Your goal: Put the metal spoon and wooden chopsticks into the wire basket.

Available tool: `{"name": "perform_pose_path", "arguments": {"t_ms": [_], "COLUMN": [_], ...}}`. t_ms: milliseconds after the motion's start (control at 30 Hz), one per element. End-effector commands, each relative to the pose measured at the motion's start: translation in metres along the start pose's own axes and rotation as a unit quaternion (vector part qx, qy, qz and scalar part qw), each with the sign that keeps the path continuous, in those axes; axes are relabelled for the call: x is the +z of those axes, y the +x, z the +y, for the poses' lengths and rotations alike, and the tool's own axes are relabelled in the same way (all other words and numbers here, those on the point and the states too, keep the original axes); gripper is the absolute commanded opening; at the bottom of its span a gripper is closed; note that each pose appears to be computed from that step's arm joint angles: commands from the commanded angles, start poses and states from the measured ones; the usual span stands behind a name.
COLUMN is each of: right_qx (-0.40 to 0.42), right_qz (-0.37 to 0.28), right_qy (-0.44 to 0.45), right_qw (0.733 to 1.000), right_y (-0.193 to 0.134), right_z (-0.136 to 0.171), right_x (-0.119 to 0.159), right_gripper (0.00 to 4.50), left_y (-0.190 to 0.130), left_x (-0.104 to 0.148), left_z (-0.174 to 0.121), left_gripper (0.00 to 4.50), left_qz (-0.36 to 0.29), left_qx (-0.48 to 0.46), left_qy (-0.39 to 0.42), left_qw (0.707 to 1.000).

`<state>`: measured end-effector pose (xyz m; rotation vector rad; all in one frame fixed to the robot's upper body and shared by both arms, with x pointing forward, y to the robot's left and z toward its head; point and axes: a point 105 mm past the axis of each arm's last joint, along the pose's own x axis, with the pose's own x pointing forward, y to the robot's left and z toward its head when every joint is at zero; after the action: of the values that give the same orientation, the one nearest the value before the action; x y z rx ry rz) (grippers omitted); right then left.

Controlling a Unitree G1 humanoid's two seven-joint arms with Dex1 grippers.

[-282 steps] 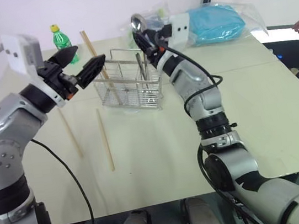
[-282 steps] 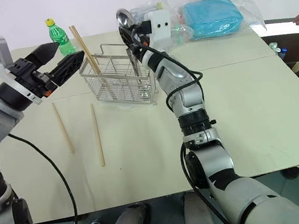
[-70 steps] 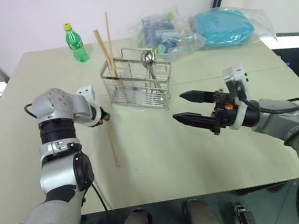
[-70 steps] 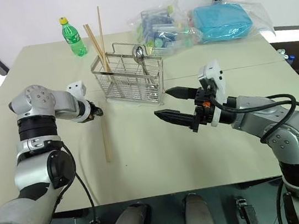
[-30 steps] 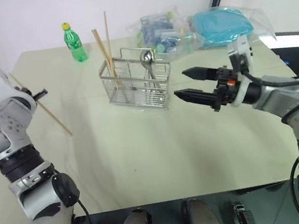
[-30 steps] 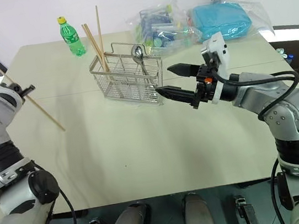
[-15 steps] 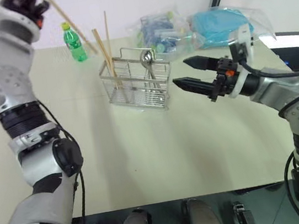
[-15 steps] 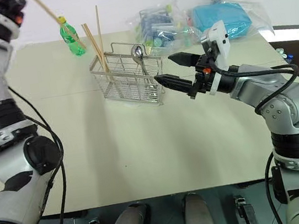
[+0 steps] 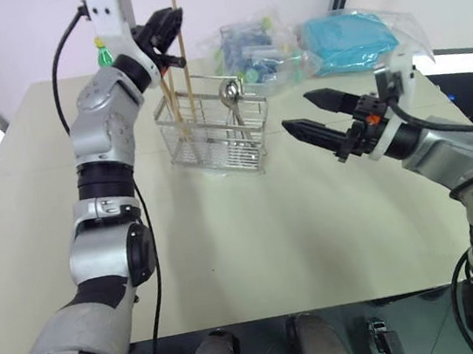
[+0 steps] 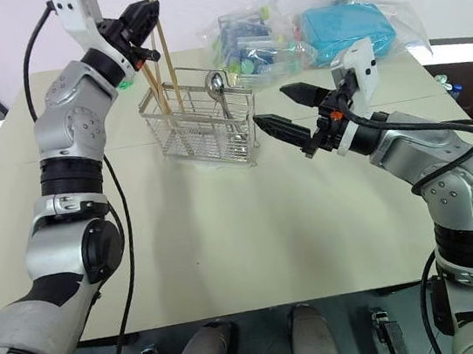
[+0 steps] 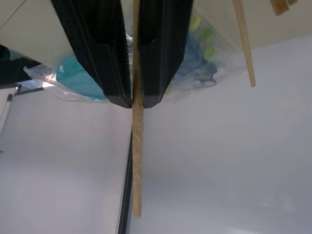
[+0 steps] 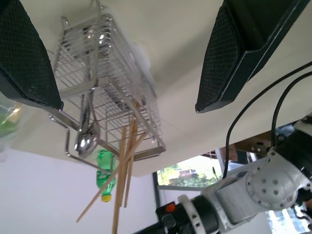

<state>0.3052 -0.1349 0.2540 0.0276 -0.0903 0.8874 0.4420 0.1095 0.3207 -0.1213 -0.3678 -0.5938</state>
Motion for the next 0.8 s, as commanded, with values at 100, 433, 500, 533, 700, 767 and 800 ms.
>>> {"name": "perform_pose_path", "arguments": {"t_ms": [100, 433, 500, 533, 700, 767, 800], "right_qx": [-0.003, 0.012, 0.013, 0.014, 0.019, 0.027, 0.032], "right_qz": [-0.02, 0.0, 0.017, 0.022, 0.069, 0.079, 0.082], "right_qy": [-0.011, -0.02, -0.026, -0.028, -0.045, -0.047, -0.048], "right_qw": [1.0, 1.0, 0.999, 0.999, 0.996, 0.995, 0.995], "right_y": [-0.003, 0.003, 0.0, -0.001, -0.009, -0.011, -0.011], "right_z": [0.0, -0.005, -0.01, -0.011, -0.026, -0.028, -0.029], "right_x": [0.013, 0.008, 0.004, 0.003, -0.009, -0.011, -0.012], "right_gripper": [4.5, 4.5, 4.5, 4.5, 4.5, 4.5, 4.5], "left_y": [-0.004, -0.045, -0.071, -0.08, -0.162, -0.178, -0.185], "left_x": [0.02, 0.077, 0.08, 0.08, 0.068, 0.068, 0.067], "left_z": [-0.008, -0.007, 0.0, 0.001, 0.035, 0.045, 0.048], "left_gripper": [3.51, 4.4, 4.4, 4.4, 4.4, 4.4, 4.4], "left_qz": [-0.036, -0.011, 0.052, 0.073, 0.233, 0.258, 0.265], "left_qx": [-0.016, -0.074, -0.111, -0.121, -0.134, -0.114, -0.106], "left_qy": [0.011, 0.102, 0.14, 0.15, 0.235, 0.235, 0.238], "left_qw": [0.999, 0.992, 0.983, 0.978, 0.934, 0.93, 0.928]}}
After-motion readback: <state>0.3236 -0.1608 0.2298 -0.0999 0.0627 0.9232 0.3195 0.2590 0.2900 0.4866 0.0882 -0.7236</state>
